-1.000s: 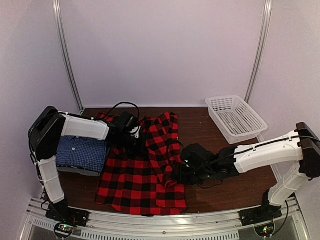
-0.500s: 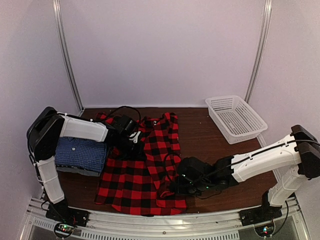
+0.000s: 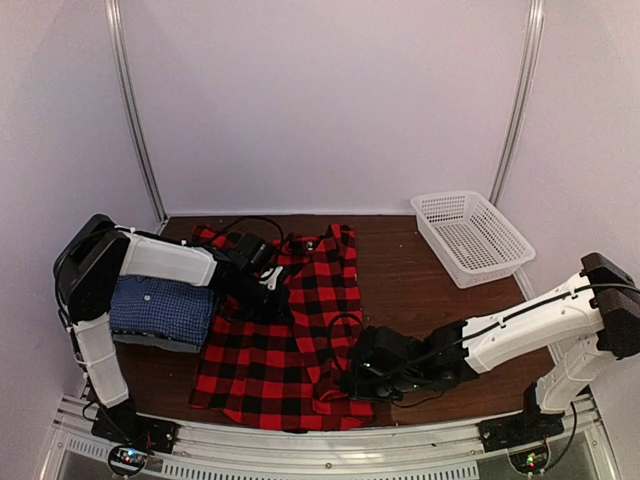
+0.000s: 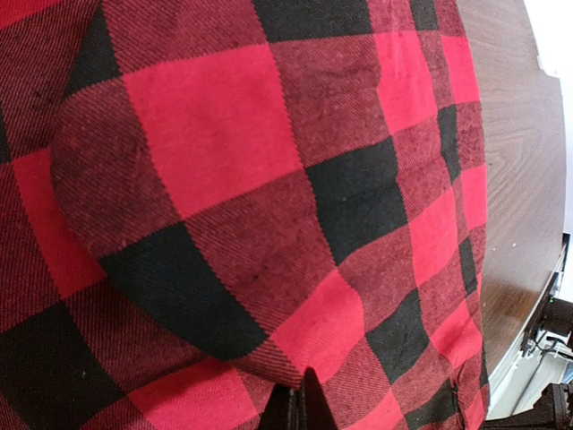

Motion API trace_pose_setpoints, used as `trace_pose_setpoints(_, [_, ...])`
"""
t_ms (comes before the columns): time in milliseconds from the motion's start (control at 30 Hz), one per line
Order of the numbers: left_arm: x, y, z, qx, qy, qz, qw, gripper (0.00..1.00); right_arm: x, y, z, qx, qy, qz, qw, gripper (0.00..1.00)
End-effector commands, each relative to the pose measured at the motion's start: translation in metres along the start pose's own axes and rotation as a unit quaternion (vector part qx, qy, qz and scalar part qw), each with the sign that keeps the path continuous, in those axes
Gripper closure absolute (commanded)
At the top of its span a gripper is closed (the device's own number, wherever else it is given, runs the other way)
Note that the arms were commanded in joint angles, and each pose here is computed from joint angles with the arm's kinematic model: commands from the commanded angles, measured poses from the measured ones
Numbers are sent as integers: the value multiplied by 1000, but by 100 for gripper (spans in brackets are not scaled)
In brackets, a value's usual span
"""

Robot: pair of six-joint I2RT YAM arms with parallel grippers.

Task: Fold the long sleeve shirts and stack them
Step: Fold the sleeve of the 1/3-folded shirt.

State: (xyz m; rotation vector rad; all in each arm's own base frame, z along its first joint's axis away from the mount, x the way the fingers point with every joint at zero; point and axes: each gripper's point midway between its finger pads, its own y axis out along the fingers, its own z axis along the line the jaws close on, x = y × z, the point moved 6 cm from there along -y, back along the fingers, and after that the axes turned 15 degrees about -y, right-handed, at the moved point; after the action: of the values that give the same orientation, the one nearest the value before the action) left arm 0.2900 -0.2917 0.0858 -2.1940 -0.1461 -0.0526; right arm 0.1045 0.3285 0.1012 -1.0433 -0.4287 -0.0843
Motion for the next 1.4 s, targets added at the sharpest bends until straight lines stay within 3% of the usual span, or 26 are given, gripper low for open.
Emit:
trace_pose_setpoints(0, [1,-7,-9,-18,19,-12,1000,100,-5,-4,-1,-8,-1,-5,1000,99])
trace_pose_setpoints(133, [0,-6,-9,-19,21,-10,1000,100,-2,-13,-3,-17,-3,-14,1000,91])
trace_pose_setpoints(267, [0,-5,-8,-19,22,-6,1000,100,6,-25,-1,-32,-13,-28,999,68])
trace_pose_setpoints(367, [0,-5,-8,-19,22,-7,1000,100,19,-33,8,-39,-26,-47,998,62])
trace_pose_setpoints(433, [0,-5,-9,-18,22,-9,1000,100,28,-32,12,-39,-36,-57,997,63])
trace_pose_setpoints(700, [7,-16,-8,8,24,-39,999,88,53,-11,30,-21,-64,-64,996,84])
trace_pose_setpoints(1367, [16,-45,-7,23,27,-76,996,82,10,33,-4,-4,-42,-7,999,87])
